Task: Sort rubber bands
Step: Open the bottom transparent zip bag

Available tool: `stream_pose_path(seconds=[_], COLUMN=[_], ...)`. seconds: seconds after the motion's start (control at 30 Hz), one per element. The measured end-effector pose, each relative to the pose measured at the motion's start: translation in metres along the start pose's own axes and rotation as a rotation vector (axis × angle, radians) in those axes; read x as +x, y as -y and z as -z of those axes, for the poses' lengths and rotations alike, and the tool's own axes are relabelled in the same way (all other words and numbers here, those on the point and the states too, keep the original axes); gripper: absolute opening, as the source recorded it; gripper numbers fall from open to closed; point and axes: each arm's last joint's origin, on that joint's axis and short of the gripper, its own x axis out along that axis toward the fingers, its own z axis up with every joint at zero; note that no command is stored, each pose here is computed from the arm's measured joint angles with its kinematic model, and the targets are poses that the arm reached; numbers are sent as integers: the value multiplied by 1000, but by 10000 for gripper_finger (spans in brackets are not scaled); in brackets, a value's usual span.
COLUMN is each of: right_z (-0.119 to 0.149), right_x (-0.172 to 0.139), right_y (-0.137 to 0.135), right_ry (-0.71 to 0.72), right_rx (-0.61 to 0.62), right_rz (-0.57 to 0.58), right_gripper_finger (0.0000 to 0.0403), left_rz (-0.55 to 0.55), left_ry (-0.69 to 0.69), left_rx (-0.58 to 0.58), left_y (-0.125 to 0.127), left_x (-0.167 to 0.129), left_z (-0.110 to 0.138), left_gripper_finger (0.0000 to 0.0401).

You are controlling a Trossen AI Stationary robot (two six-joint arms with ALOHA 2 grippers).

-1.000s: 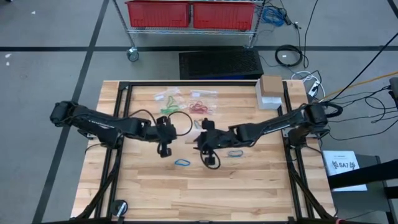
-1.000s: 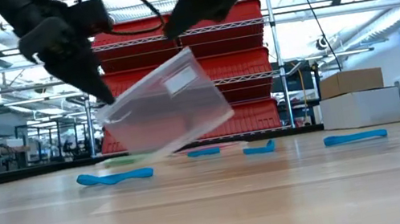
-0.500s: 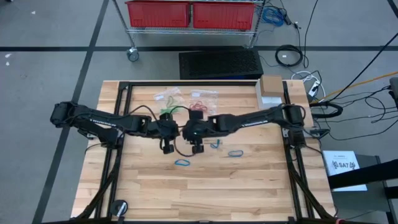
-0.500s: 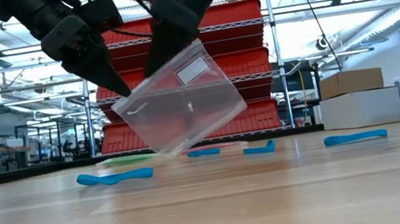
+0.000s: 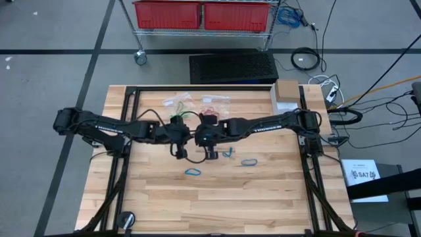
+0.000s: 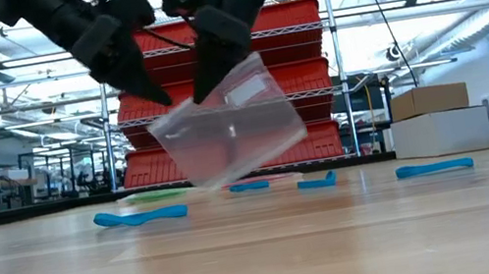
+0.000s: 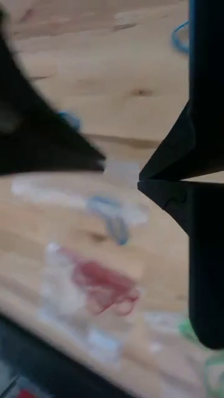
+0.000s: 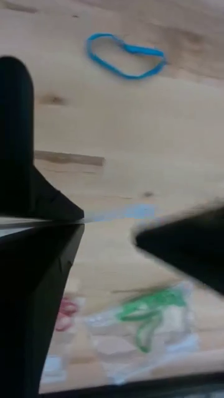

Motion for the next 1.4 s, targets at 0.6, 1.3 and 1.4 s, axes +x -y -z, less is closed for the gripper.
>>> stream_pose_path(seconds=[0.6,1.3,1.4], right_z=[-4,-23,-25], right_x=[-86,-122,-122], right_y=[-30,-42,-41], right_ry=[31,260,274], right_rx=[17,7,-1], right_rz=[217,291,293], right_gripper_finger=[0,0,0], left_rz=[21,222,222], left_ry=[545,771,779], left_rx=[58,73,74], left_y=[-23,-28,-28], left_x=[-56,-42,-42], left_z=[-13,29,28], left_gripper_finger=[68,73,73])
